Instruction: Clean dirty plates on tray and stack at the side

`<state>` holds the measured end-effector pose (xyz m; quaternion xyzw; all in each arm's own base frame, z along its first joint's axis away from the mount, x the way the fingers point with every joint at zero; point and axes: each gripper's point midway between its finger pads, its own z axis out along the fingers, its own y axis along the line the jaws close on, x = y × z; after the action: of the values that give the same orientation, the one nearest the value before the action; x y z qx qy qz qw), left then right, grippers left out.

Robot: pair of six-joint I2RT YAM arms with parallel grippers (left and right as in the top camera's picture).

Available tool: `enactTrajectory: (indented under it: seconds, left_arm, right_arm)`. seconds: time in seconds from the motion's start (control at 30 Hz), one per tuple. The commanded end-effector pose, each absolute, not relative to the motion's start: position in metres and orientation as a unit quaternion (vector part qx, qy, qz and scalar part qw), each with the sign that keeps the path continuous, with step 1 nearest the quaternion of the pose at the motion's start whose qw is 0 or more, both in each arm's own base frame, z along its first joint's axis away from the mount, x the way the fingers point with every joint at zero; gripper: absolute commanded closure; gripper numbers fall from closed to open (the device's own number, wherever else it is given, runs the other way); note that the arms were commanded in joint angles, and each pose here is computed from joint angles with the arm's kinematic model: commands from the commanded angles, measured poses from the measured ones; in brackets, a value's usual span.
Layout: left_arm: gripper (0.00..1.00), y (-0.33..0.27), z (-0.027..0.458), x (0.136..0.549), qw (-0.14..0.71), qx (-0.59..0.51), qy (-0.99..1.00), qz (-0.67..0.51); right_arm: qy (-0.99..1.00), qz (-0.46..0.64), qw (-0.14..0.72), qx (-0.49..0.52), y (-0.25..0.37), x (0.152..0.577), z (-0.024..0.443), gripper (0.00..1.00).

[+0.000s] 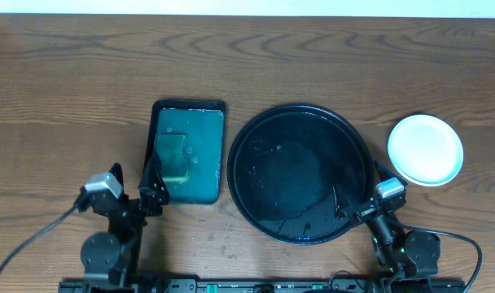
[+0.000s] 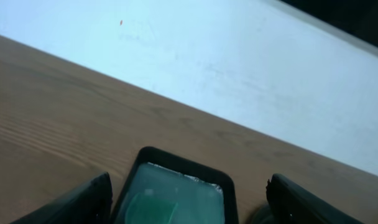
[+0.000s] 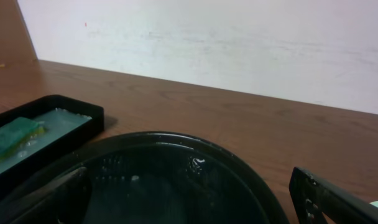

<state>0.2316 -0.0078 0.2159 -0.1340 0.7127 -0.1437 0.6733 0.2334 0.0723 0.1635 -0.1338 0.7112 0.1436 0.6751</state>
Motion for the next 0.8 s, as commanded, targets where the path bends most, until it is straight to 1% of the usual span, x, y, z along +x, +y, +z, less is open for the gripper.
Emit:
enactTrajectory:
  seconds: [0.0,0.13,0.2,0.27,0.47,0.6,0.77]
  left_arm:
    - [0.19,-0.006,0.208,0.234,0.686,-0.127,0.704,-0.134]
    - [0.2,-0.008,0.189,0.241,0.689,-0.124,0.701,-0.137]
    - [0.2,-0.01,0.169,0.246,0.682,-0.122,0.708,-0.139]
    - [0.19,-0.012,0.155,0.246,0.664,-0.127,0.723,-0.141]
    - [0.2,-0.012,0.15,0.245,0.656,-0.127,0.731,-0.139]
    - [0.19,-0.012,0.137,0.243,0.636,-0.129,0.749,-0.134]
    - [0.2,-0.012,0.137,0.244,0.637,-0.129,0.748,-0.134]
  right_arm:
    - [0.713,0.143,0.675,-0.124,0.07,0.234,0.163,0.01]
    - [0.713,0.143,0.675,-0.124,0.07,0.234,0.163,0.01]
    - [0.713,0.143,0.675,-0.124,0.07,0.234,0.163,0.02]
    - [0.713,0.143,0.675,-0.124,0.07,0.234,0.163,0.01]
    - [0.713,0.143,0.675,-0.124,0.07,0.234,0.163,0.01]
    - [0.713,0.143,0.675,-0.124,0.07,0.234,0.163,0.01]
    - [0.713,0.143,0.675,-0.124,0.07,0.234,0.163,0.01]
